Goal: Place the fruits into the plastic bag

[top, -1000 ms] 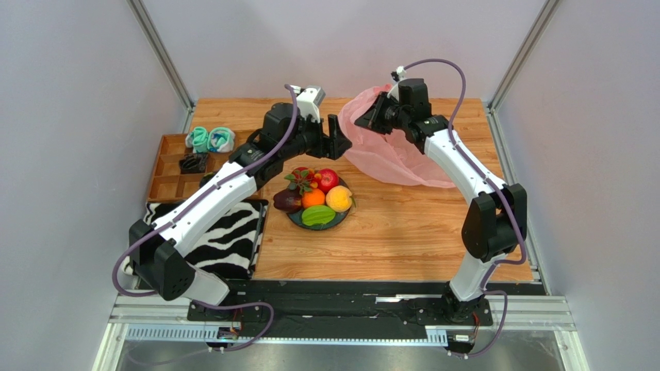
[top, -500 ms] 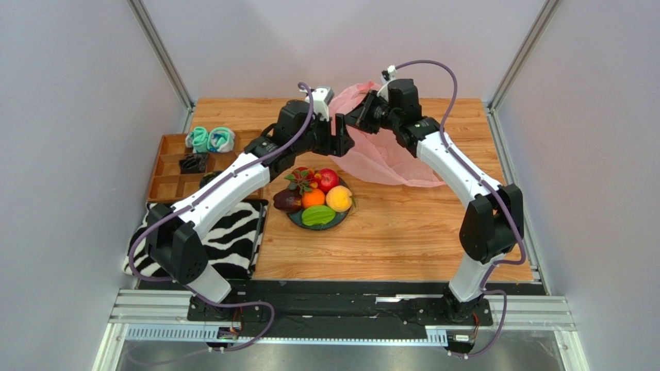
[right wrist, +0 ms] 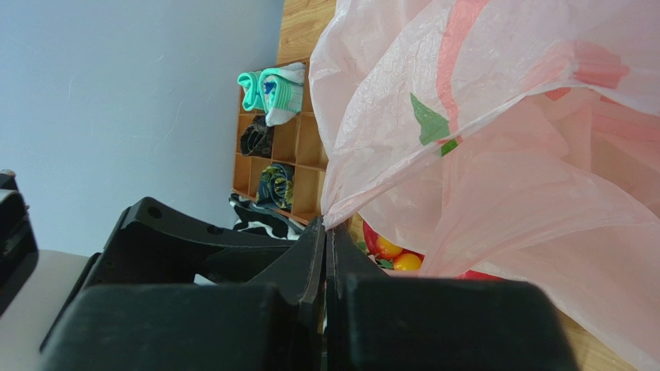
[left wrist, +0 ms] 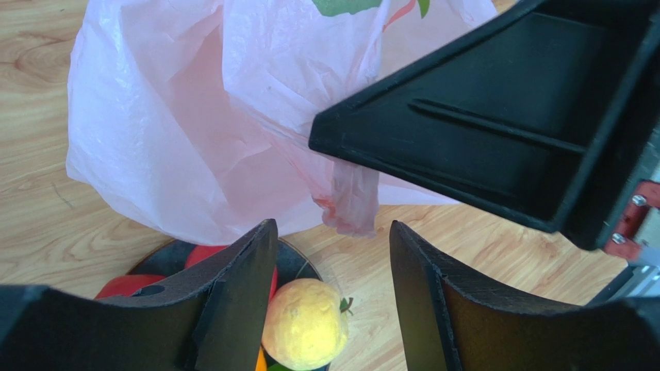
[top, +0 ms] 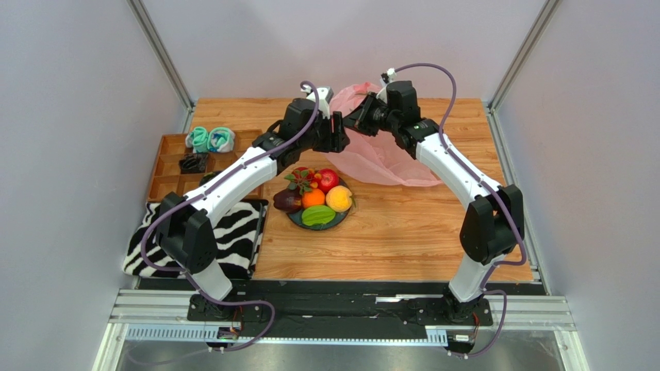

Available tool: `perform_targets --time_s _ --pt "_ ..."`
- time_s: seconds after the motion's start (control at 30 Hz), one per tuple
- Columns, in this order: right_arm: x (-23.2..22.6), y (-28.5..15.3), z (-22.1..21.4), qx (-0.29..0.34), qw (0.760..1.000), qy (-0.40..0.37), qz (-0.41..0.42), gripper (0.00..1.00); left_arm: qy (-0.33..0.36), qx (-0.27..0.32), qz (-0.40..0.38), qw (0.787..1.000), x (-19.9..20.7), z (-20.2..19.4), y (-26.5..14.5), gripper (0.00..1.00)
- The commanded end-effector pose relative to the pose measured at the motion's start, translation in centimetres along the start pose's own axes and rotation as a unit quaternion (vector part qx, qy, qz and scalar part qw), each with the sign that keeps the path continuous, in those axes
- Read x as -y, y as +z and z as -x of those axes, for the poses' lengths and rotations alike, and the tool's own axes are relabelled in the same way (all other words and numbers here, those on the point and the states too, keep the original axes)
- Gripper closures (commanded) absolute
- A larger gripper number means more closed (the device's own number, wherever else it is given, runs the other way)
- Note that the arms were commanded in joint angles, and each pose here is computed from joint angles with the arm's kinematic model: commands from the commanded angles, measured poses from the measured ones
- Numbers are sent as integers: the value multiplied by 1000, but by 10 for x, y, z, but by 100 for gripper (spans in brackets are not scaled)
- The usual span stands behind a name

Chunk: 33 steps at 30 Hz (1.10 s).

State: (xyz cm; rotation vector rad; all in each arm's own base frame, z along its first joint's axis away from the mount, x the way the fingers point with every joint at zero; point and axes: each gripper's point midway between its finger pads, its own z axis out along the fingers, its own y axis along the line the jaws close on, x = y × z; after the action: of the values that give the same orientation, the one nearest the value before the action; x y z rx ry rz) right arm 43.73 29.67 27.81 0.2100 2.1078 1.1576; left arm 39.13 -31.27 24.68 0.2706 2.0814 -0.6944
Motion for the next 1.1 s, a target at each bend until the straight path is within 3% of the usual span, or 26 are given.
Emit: perform_targets --time_s 0.0,0.17,0.27,0.37,0.4,0.43,0.53,0.57,0.67,0.7,0.87,1.07 --pt "-30 -19 12 23 999 2 32 100 -3 40 -12 999 10 29 3 37" --pt "-33 -21 12 23 999 14 38 100 -3 52 -32 998 16 33 9 40" --pt "-32 -21 12 24 999 19 34 100 -1 63 -41 997 19 36 10 55" --pt "-31 -22 12 23 999 22 33 100 3 70 -53 996 24 40 10 77" --pt "-30 -23 11 22 999 20 30 98 6 72 -56 996 25 41 9 93" --pt "-28 -23 12 23 999 18 26 97 6 72 -55 996 25 41 8 100" --pt "-18 -33 26 40 999 17 16 79 5 67 -28 997 14 37 4 100" --pt "-13 -36 28 43 999 14 13 63 4 72 -13 997 10 40 0 100" --pt "4 -58 47 63 998 8 2 38 -3 59 7 998 0 34 -4 100" --pt "15 -66 57 73 997 8 -4 34 -7 55 11 998 -4 34 -4 100" --pt "33 -112 55 83 995 -47 -38 31 -21 27 20 999 -13 25 -11 100" --pt "71 -115 27 49 992 -76 -91 41 -21 28 -6 999 -2 31 -33 100"
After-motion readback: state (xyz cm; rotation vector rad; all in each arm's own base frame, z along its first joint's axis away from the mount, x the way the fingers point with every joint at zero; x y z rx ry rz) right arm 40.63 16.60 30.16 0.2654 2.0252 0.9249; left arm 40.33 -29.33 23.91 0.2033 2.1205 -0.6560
